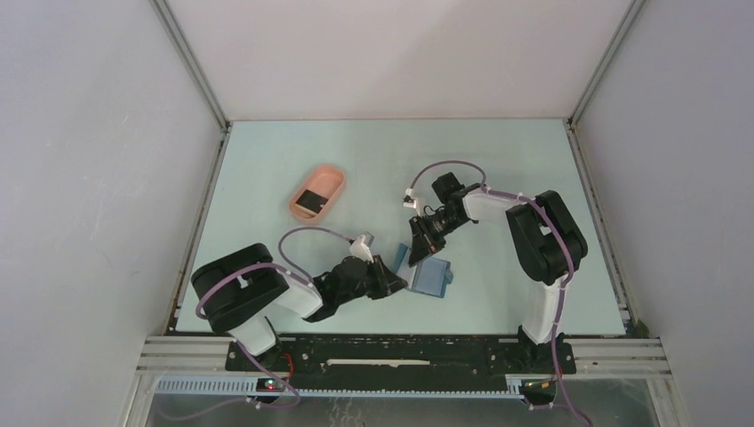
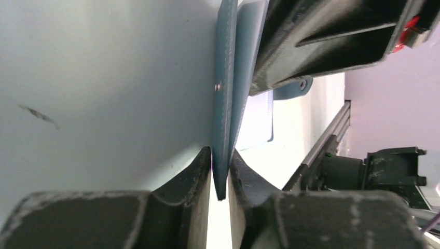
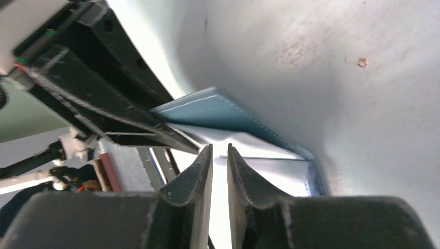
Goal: Put the credit cards into the card holder
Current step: Open the card holder at the center of the board, then pick up the credit card from the storage box.
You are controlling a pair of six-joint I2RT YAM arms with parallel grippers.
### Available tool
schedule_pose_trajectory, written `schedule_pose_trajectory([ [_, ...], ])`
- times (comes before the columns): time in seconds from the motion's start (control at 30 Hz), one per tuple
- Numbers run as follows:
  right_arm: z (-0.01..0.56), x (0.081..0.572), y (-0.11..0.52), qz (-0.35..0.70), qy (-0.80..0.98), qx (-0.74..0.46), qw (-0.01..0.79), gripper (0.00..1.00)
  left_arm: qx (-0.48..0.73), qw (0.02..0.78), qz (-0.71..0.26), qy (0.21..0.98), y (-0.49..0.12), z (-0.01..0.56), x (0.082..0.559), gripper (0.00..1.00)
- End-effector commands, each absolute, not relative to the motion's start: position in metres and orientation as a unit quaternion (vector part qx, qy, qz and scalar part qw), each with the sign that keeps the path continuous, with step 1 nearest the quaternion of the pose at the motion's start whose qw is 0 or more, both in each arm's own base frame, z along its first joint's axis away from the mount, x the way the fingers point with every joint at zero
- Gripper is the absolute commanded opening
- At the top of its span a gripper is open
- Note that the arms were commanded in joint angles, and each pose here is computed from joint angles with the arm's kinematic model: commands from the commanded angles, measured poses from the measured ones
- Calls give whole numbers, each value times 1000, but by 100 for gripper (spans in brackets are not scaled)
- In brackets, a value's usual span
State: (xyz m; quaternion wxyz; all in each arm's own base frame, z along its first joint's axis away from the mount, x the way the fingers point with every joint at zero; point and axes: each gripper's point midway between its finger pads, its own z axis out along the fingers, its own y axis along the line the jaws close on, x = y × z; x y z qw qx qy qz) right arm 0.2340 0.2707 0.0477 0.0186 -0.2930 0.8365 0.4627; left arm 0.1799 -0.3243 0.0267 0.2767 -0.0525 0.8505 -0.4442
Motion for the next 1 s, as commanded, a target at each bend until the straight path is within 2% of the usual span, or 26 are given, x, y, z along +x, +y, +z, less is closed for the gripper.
schedule_pose_trajectory([
  [0.0,49,248,278,402,852,-329,60,23,-58,263,-488,830,-325,41,170,26],
  [0.13,30,253,281,337,882,-327,47,10,-62,276,-489,826,-311,48,165,38],
  [0.2,27,249,285,333,881,-334,41,8,-61,280,-484,827,-300,50,159,41],
  [0.37,23,246,286,317,882,-346,41,8,-45,326,-465,822,-275,63,158,44],
  [0.53,22,243,287,322,878,-352,29,8,13,401,-430,809,-268,110,175,50],
  [0.63,33,240,291,342,864,-368,26,10,32,440,-373,816,-249,129,193,50],
  [0.97,44,232,295,373,843,-387,13,12,-8,529,-249,811,-157,171,262,65],
])
